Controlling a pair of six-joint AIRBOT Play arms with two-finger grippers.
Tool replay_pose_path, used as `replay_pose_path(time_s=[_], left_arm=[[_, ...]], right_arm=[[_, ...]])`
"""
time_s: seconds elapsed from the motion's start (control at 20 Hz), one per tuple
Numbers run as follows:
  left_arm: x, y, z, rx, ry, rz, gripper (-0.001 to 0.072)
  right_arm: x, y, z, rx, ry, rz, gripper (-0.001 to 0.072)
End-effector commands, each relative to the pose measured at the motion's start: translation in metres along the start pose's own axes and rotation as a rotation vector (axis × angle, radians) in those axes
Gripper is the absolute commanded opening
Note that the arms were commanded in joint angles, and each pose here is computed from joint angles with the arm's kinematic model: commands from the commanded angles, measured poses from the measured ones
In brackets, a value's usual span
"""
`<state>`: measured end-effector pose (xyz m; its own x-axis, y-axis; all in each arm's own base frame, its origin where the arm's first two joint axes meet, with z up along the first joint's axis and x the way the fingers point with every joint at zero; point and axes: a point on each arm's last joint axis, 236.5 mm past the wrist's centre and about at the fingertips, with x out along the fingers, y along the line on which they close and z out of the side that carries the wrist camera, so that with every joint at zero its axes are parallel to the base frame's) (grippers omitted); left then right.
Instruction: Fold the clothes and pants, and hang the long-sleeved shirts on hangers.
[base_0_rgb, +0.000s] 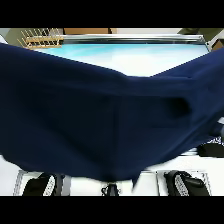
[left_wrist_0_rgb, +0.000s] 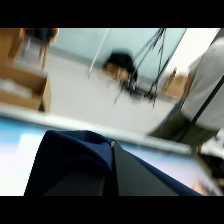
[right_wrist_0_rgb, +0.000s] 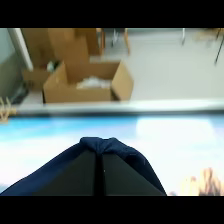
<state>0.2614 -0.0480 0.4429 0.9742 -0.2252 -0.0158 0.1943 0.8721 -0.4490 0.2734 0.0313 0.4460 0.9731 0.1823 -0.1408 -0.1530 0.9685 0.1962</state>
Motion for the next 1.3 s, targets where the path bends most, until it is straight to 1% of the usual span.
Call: replay_pose_path(time_s=[0.0, 0.1, 0.3, 0.4, 0.5, 0.65, 0.75, 0.85, 1.05, 1.15, 1.25], left_arm=[[0.081, 0.078, -0.099, -0.142, 0.357, 0.136, 0.0006], [0.123, 0.128, -0.17, -0.223, 0.545, 0.215, 0.0006], [0.19, 0.207, -0.294, -0.33, 0.789, 0.336, 0.0006], [0.22, 0.231, -0.34, -0.345, 0.883, 0.357, 0.0006], [0.251, 0.248, -0.371, -0.315, 0.942, 0.345, 0.0006], [0.285, 0.267, -0.389, -0.317, 0.941, 0.344, 0.0006], [0.297, 0.277, -0.383, -0.326, 0.923, 0.349, 0.0007], [0.299, 0.283, -0.366, -0.322, 0.895, 0.351, 0.0006], [0.273, 0.285, -0.347, -0.282, 0.873, 0.359, 0.0006], [0.25, 0.289, -0.356, -0.282, 0.872, 0.382, 0.0006], [0.23, 0.291, -0.371, -0.279, 0.885, 0.399, 0.0006]], right_arm=[[0.067, -0.037, -0.088, 0.135, 0.391, -0.011, 0.0015], [0.116, -0.061, -0.148, 0.193, 0.62, -0.014, 0.0015], [0.21, -0.102, -0.286, 0.24, 0.98, -0.054, 0.0015], [0.248, -0.116, -0.34, 0.275, 1.046, -0.067, 0.0016], [0.281, -0.13, -0.377, 0.304, 1.038, -0.088, 0.0016], [0.31, -0.142, -0.394, 0.332, 0.976, -0.105, 0.0016], [0.318, -0.148, -0.387, 0.328, 0.927, -0.117, 0.0016], [0.312, -0.159, -0.378, 0.284, 0.916, -0.149, 0.0015], [0.28, -0.175, -0.354, 0.15, 0.935, -0.225, 0.0014], [0.261, -0.169, -0.354, 0.149, 0.942, -0.229, 0.0013], [0.237, -0.165, -0.372, 0.158, 0.979, -0.235, 0.0014]])
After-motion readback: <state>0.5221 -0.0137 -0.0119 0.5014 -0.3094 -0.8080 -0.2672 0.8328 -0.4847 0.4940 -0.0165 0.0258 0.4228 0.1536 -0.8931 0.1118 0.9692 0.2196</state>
